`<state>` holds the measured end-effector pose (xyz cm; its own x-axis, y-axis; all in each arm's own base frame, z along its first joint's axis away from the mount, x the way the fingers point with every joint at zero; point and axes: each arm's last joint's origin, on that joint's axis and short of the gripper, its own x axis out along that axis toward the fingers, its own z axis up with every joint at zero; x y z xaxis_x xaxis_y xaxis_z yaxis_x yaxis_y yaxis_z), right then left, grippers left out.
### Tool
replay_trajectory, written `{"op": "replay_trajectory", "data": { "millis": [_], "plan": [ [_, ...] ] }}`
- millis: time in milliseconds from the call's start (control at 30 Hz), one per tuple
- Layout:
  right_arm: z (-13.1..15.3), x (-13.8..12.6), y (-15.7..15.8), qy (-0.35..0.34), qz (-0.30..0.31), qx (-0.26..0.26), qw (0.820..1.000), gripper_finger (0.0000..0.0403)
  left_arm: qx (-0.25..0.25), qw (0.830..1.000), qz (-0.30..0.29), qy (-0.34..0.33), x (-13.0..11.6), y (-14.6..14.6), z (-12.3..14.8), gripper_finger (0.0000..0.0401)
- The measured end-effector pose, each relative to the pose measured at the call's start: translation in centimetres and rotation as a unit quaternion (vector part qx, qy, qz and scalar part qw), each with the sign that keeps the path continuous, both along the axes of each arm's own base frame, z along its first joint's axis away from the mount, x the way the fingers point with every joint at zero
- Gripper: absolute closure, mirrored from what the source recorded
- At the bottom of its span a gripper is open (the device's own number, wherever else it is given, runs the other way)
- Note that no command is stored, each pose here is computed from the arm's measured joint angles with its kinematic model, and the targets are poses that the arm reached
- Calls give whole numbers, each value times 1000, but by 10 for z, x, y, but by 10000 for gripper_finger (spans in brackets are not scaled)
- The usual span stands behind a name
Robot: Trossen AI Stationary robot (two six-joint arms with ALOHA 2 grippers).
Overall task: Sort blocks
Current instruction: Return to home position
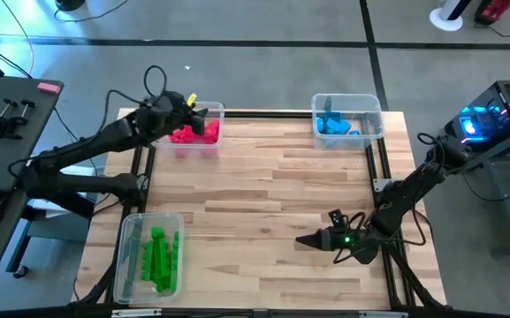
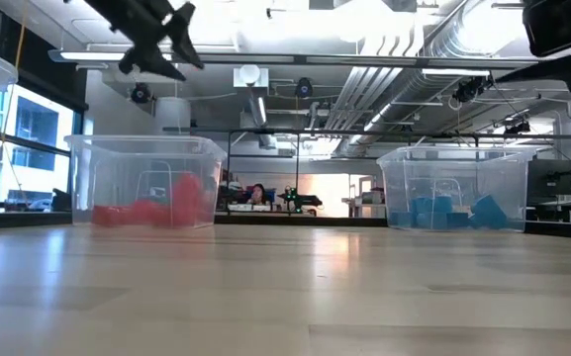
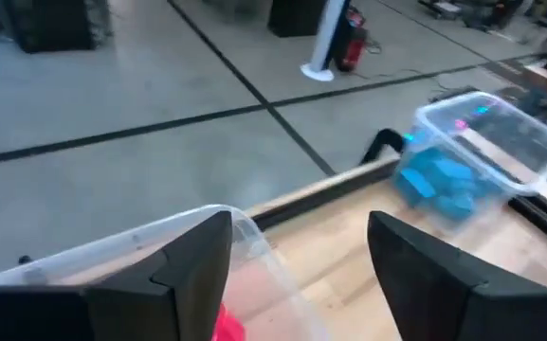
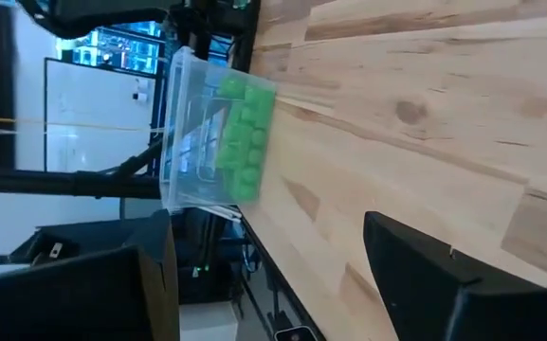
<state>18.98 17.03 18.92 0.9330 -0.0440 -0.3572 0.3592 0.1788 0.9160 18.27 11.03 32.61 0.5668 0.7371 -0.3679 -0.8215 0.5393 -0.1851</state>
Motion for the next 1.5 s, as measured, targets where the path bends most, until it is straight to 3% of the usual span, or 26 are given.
{"op": "replay_trajectory", "data": {
  "millis": [100, 167, 267, 367, 467, 667, 800, 1033, 1167, 1333, 1433, 1500],
  "plan": [
    [2, 1, 1, -7, 6, -9, 1000, 187, -25, 998, -47, -43, -9, -9, 15, 162],
    [3, 1, 1, -14, 8, -15, 1000, 187, -33, 987, -123, -94, -11, -20, 23, 162],
    [6, 2, 1, -30, -6, -27, 999, 187, -24, 952, -244, -186, -9, -48, 23, 165],
    [8, 3, 1, -43, -19, -34, 998, 187, 4, 901, -320, -293, -5, -83, 4, 170],
    [10, 4, 0, -51, -30, -31, 998, 187, 5, 855, -360, -374, -7, -113, -33, 173],
    [13, 6, -1, -63, -35, -19, 997, 187, 75, 808, -331, -481, -44, -123, -70, 193],
    [13, 6, -1, -63, -32, -25, 997, 187, 92, 816, -310, -480, -63, -114, -93, 236],
    [16, 6, 2, -61, 35, -52, 996, 203, 50, 854, -326, -403, -71, -107, -119, 386],
    [24, 1, 3, -64, 91, -76, 991, 258, 4, 851, -346, -394, -73, -107, -124, 380],
    [35, -4, -6, -66, 129, -159, 977, 382, -49, 849, -349, -395, -72, -107, -128, 380],
    [41, 5, -30, -50, 144, -218, 964, 388, -56, 853, -348, -386, -72, -107, -130, 382],
    [46, 15, -52, -50, 186, -248, 949, 395, -62, 853, -347, -384, -71, -107, -131, 382]
  ]
}}
